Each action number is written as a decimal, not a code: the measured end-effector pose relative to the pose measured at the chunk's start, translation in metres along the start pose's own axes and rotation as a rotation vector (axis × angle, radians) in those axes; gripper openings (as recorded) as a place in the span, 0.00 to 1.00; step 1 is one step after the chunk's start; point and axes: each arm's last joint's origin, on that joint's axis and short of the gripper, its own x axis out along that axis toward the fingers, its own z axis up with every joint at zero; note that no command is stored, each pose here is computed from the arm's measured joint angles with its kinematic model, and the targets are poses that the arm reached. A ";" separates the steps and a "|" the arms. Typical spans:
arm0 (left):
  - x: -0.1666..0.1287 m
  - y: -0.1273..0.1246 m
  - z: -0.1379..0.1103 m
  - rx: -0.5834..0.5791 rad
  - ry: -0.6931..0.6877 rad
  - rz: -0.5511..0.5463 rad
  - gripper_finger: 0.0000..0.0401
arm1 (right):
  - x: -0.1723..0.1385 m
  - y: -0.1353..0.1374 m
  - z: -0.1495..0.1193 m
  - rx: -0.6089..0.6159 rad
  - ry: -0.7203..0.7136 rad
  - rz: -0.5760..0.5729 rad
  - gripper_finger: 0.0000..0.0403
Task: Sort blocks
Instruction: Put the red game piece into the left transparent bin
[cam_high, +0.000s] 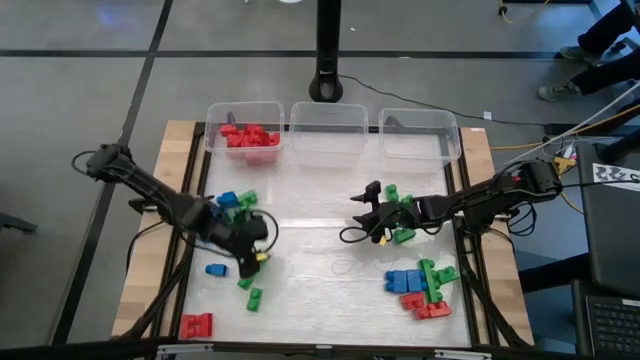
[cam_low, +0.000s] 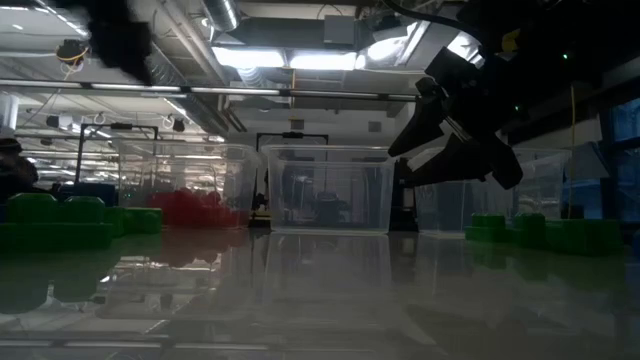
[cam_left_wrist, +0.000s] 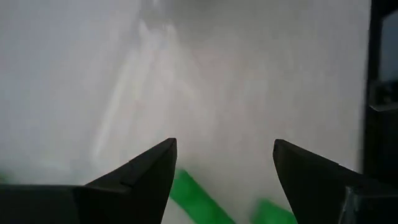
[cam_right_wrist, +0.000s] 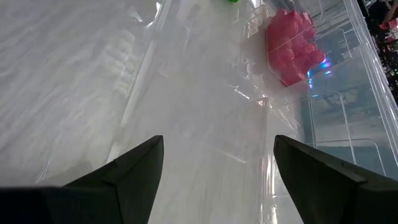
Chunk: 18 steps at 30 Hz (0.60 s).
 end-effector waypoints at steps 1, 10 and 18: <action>0.003 -0.005 -0.006 -0.043 0.039 -0.012 0.64 | 0.000 0.000 0.000 0.000 -0.002 0.002 0.76; 0.020 -0.053 -0.063 -0.474 0.422 -0.056 0.64 | 0.000 0.003 0.002 0.004 -0.059 0.087 0.76; 0.014 -0.083 -0.109 -0.941 0.651 0.074 0.64 | 0.000 0.004 0.002 0.081 -0.083 0.142 0.76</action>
